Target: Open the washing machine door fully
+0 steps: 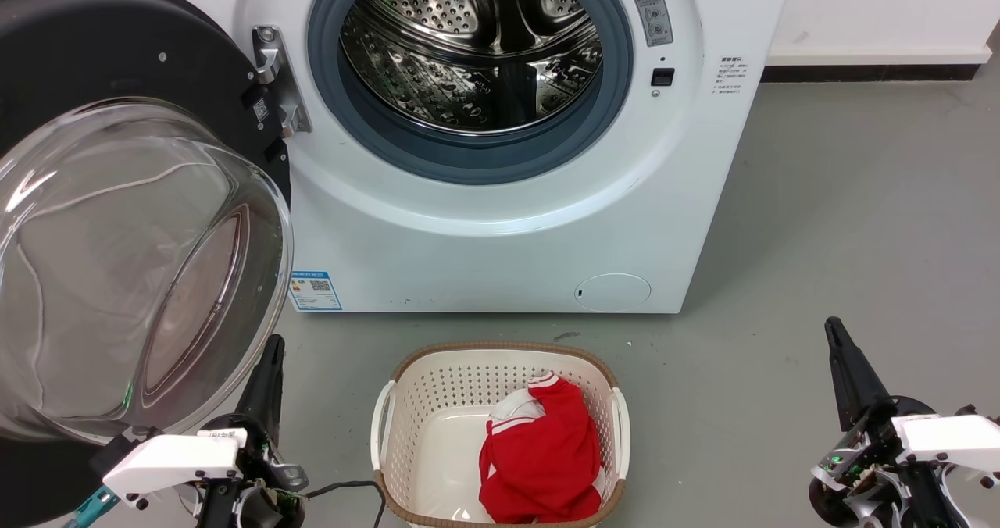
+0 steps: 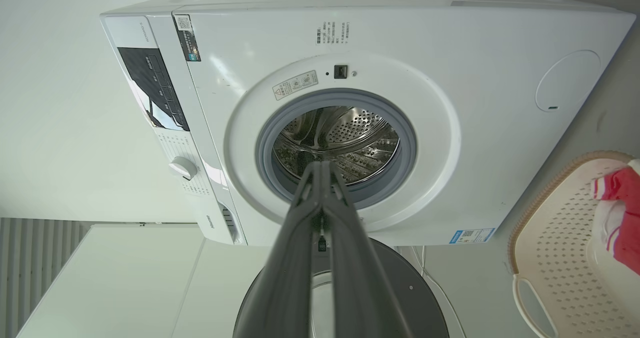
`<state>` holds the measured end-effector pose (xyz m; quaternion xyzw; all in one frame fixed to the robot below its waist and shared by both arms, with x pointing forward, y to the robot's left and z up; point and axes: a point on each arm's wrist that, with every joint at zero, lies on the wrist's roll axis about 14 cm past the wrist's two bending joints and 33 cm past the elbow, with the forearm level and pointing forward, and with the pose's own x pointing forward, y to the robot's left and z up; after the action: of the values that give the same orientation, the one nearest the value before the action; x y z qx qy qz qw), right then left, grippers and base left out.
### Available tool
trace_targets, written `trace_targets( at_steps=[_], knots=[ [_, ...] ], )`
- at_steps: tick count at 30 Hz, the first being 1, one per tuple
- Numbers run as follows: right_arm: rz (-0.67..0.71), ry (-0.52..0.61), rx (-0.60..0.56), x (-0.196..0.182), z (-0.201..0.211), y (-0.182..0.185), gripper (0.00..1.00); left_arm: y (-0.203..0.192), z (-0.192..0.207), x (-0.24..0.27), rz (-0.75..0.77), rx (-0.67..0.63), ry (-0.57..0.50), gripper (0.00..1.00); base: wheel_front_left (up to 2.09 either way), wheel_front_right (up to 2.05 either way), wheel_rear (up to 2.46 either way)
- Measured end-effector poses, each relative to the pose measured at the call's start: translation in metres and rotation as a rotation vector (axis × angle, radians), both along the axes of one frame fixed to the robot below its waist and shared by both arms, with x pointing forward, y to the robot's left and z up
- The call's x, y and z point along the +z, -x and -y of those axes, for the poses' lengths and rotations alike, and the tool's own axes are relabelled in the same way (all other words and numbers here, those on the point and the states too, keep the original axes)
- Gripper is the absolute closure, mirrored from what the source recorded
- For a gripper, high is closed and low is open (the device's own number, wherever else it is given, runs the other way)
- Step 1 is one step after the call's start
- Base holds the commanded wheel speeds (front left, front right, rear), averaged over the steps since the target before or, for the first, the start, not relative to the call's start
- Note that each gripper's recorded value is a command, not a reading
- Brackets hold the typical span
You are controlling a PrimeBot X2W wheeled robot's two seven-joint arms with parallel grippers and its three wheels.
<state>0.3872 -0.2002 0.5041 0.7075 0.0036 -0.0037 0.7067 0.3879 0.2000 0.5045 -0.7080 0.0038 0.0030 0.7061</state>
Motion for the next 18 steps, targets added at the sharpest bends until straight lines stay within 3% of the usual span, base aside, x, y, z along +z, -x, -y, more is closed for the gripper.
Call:
trace_targets(
  at_steps=[18],
  knots=[
    [0.000,-0.003,0.000,-0.0001,0.0000,0.0000,1.00,0.0000,0.0000,-0.0001,0.000,0.000,0.000,1.00,0.00,0.00,0.00]
  ],
)
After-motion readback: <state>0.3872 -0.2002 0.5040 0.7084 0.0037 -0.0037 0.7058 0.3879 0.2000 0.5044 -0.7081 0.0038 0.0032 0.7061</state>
